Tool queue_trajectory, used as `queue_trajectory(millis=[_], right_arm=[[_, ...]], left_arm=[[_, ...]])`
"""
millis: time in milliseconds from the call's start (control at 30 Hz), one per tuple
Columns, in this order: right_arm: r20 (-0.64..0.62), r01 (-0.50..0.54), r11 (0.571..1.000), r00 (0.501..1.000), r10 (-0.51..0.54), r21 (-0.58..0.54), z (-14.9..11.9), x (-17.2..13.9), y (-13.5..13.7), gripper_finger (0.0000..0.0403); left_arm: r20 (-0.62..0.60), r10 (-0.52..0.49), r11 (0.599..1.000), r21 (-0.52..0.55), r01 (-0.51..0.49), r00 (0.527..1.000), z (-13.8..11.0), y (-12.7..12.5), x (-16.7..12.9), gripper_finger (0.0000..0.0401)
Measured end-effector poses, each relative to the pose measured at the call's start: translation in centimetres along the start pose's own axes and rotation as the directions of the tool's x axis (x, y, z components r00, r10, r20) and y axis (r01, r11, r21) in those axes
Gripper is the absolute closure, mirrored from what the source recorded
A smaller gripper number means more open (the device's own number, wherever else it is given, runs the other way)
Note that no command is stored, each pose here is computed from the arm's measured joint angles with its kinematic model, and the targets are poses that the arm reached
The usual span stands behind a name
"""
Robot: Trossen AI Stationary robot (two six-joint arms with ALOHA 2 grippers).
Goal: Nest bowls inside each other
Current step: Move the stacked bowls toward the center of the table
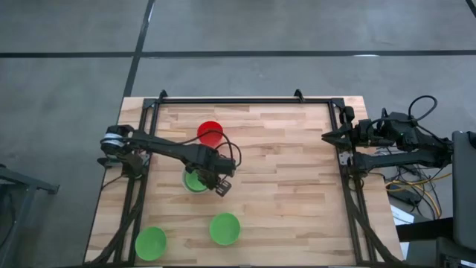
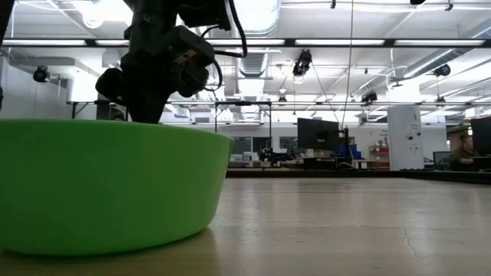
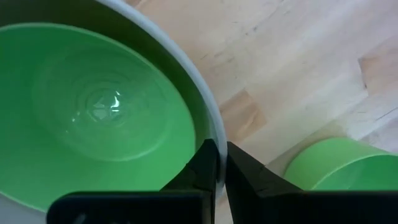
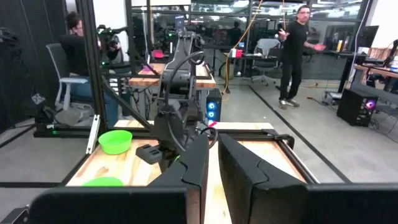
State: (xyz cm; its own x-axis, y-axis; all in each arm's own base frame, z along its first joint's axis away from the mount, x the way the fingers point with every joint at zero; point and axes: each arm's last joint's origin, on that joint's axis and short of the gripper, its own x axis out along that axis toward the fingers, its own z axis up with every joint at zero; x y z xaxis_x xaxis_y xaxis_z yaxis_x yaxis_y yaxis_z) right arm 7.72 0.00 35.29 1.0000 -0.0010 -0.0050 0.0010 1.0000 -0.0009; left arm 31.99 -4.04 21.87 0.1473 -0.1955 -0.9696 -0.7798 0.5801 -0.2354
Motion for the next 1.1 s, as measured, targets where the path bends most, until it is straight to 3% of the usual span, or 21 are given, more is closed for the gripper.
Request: queue_trajectory(millis=[500, 1100], right_arm=[[0.001, 0.000, 1.000, 1.000, 0.000, 0.000, 0.01, -0.01, 0.00, 0.0369], [0.000, 0.000, 1.000, 1.000, 0.000, 0.000, 0.01, -0.01, 0.00, 0.0369]], left_arm=[[0.021, -0.042, 0.999, 0.003, 0.042, 0.999, 0.18, -0.42, 0.08, 0.0376], [0.003, -0.021, 1.000, 0.003, 0.021, 1.000, 0.06, -0.19, 0.18, 0.0292]])
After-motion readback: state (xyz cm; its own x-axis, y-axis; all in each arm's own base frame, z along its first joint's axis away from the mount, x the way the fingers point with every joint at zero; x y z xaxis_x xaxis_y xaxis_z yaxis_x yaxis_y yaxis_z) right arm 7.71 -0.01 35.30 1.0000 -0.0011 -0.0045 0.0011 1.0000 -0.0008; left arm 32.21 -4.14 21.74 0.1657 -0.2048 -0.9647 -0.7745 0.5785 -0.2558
